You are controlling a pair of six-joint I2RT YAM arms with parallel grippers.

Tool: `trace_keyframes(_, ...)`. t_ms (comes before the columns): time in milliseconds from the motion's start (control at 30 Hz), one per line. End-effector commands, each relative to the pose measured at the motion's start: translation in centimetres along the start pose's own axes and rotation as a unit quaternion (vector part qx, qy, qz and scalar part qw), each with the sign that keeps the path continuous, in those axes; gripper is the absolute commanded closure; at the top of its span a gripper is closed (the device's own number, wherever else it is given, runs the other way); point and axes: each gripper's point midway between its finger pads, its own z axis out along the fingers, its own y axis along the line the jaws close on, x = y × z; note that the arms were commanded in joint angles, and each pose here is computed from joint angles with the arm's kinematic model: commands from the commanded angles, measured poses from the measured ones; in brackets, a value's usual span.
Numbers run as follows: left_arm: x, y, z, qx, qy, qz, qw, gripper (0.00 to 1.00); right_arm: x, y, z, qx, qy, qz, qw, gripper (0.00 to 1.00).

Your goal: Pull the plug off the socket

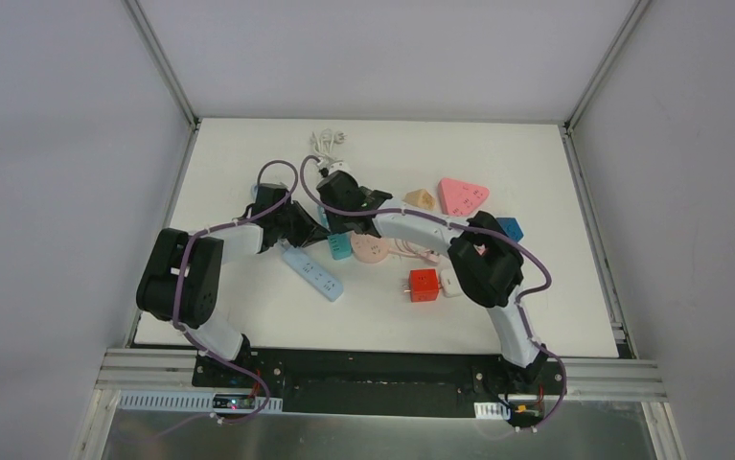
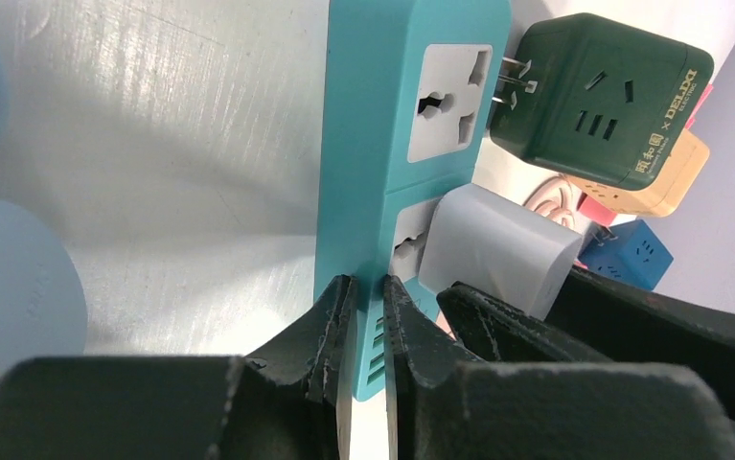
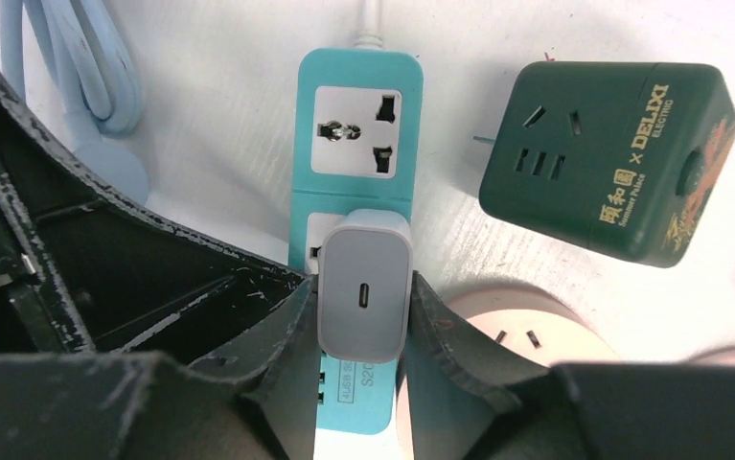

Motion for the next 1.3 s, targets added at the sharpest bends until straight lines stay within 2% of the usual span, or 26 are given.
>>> trace_keyframes(0,5.8,11.3,-0.8,-0.218,0.068,0.000,0.974,0.97,-5.9,5.0,-4.8,-0.081,-0.071,0.017,0.994,1.00)
trace_keyframes(133,5.8,11.3,-0.9,-0.220,0.067,0.002,0.973,0.98,-7.3,4.9,-5.8,-0.198,-0.052,0.127,0.971,1.00)
trace_keyframes(200,5.8,11.3,-0.9,-0.221,0.066,0.003,0.973,0.98,-6.8,4.7,-5.5,-0.210,-0.042,0.146,0.966,1.00)
trace_keyframes(367,5.8,11.2,-0.8,-0.219,0.068,0.002,0.973,0.98,-4.6,4.6,-3.9,-0.124,-0.039,0.072,0.989,1.00)
trace_keyframes(567,5.6,10.3,-0.9,-0.205,0.066,0.004,0.976,0.96,-6.4,1.7,-5.2,-0.085,-0.072,0.089,0.990,1.00)
trace_keyframes(700,4.8,8.6,-1.2,-0.185,0.061,0.007,0.981,0.92,-6.7,-1.0,-6.7,-0.061,-0.084,0.109,0.989,1.00)
trace_keyframes(900,2.9,4.3,-2.2,-0.134,0.048,0.024,0.989,0.76,-5.0,-3.7,-9.8,-0.054,-0.085,0.123,0.987,1.00)
trace_keyframes(967,2.1,1.8,-3.0,-0.105,0.051,0.038,0.992,0.65,-4.1,-3.7,-11.4,-0.075,-0.080,0.117,0.987,1.00)
trace_keyframes(1033,1.2,-0.3,-4.4,-0.086,0.048,0.059,0.993,0.49,-2.2,-3.2,-12.4,-0.104,-0.060,0.109,0.987,0.99)
trace_keyframes(1167,-0.7,-2.9,-7.8,-0.070,0.002,0.087,0.994,0.34,1.9,-2.6,-13.5,-0.147,-0.014,0.111,0.983,0.92)
trace_keyframes(1267,-1.0,-3.6,-9.9,-0.064,-0.020,0.099,0.993,0.27,4.6,-2.7,-13.8,-0.161,0.008,0.126,0.979,0.88)
